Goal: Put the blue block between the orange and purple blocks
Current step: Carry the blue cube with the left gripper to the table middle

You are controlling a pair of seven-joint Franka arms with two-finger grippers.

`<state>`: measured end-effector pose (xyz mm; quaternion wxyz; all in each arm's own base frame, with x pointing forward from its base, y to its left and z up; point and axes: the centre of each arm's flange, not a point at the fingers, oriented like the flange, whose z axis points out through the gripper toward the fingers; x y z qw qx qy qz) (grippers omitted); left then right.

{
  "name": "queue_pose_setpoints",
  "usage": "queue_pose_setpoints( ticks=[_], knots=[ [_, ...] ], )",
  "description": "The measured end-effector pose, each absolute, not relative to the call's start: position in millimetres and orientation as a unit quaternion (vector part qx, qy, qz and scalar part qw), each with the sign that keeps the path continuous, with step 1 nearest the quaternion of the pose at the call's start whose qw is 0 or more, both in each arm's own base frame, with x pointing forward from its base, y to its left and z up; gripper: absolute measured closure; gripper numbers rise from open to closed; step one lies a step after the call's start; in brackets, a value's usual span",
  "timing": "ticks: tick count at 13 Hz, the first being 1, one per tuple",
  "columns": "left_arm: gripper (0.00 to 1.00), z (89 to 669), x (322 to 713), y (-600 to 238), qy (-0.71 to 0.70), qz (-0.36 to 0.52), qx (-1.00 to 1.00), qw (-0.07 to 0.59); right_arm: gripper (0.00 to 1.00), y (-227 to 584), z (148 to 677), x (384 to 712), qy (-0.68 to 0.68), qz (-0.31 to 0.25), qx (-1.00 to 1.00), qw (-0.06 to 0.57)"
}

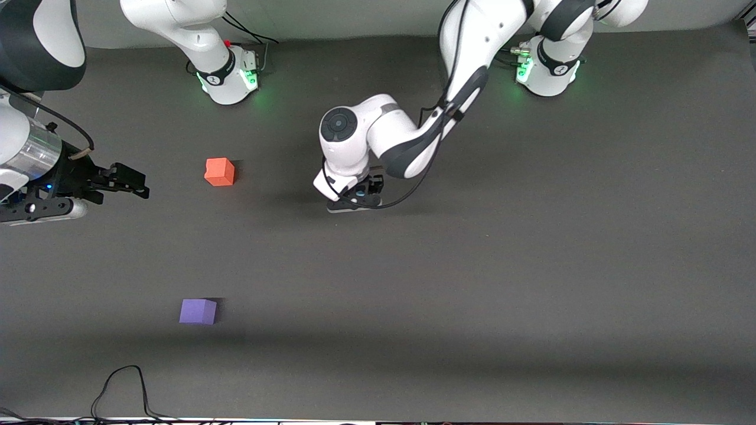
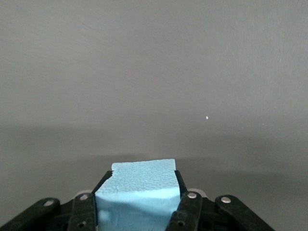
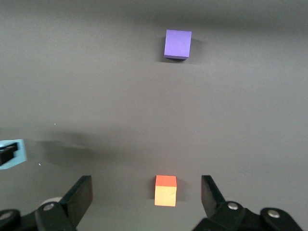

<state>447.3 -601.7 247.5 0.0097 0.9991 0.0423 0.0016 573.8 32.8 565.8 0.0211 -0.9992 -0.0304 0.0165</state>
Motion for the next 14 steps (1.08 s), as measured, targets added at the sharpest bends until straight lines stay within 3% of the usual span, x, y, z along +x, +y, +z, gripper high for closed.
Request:
queue_pose_setpoints(
  ticks=[3,7,11,14],
  knots=[
    [0.48,199,443,-606,0.032,0.01,0.999,0.008,0.0,32,564,574,-0.03,0.018,-0.999,0.021],
    [0.43,192,444,-607,0.025,0.018,1.0,0.004,0.0,32,561,573,-0.03,0.023,-0.999,0.021],
    [0.0,225,473,-593,0.047,0.021,0.999,-0.004,0.0,41,557,573,-0.036,0.027,-0.999,0.027],
    [0.0,323,524,-545,0.083,-0.006,0.996,0.019,0.0,83,553,570,-0.062,0.033,-0.997,0.035]
  ],
)
